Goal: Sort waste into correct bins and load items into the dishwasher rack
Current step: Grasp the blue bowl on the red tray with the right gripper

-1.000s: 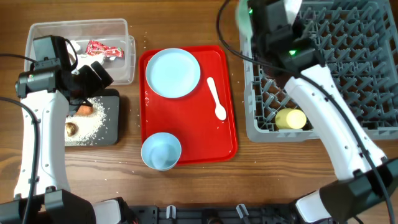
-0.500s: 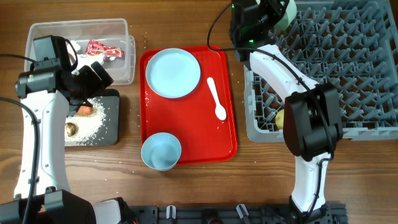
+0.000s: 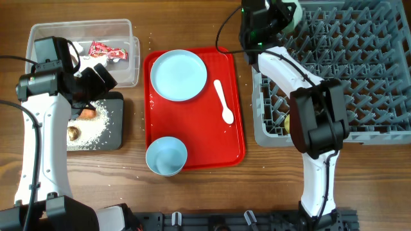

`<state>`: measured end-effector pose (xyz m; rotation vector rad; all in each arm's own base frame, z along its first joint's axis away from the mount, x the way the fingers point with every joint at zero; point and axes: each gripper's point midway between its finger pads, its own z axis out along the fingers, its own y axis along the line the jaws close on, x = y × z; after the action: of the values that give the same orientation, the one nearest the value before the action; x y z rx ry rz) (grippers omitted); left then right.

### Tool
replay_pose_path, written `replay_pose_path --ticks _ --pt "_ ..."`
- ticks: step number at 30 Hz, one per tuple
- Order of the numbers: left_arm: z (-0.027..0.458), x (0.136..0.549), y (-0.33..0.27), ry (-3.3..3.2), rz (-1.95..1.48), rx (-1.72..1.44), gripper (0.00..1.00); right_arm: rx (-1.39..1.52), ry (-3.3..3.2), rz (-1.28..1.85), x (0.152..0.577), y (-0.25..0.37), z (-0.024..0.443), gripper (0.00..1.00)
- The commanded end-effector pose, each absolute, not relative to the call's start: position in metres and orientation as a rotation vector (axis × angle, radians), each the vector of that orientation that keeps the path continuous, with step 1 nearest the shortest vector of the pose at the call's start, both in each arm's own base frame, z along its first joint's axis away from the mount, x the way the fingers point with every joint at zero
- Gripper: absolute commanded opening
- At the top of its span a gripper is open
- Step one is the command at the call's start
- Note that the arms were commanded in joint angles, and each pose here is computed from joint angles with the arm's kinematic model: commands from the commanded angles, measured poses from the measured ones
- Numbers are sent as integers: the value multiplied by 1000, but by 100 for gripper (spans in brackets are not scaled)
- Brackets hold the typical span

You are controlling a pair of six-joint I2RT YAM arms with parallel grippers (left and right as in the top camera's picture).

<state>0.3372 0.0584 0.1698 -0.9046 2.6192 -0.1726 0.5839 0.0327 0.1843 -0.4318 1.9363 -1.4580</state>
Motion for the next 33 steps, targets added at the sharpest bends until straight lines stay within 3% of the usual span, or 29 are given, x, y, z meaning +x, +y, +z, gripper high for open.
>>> replay_pose_path --ticks 1,2,3,5,10,18,23,24,26,30,33 --pt "179 338 61 2590 -167 -903 100 -473 1934 -1393 592 45 170 15" --pt "179 338 61 2590 -168 -903 100 -497 1927 -1369 593 53 169 26" --pt "179 338 61 2590 -167 -903 100 -505 1923 -1363 593 58 169 51" --pt "179 338 61 2590 -167 -903 100 -531 1911 -1352 591 72 169 74" --pt "179 338 61 2590 -168 -903 100 -556 1884 -1336 585 99 171 100" --pt "179 338 61 2590 -167 -903 100 -429 1805 -1173 575 147 199 100" --pt "179 338 61 2590 -167 -903 100 -344 1880 -940 538 177 223 100" --pt "179 338 61 2590 -167 -903 100 -394 1955 -820 525 188 216 100" --pt "178 338 61 2590 -167 -903 100 -564 2253 -261 466 232 191 100" --pt "179 338 61 2590 -167 -903 100 -589 2560 670 361 306 197 100" --pt "179 338 61 2590 -167 -903 100 -530 2777 905 314 319 173 100"
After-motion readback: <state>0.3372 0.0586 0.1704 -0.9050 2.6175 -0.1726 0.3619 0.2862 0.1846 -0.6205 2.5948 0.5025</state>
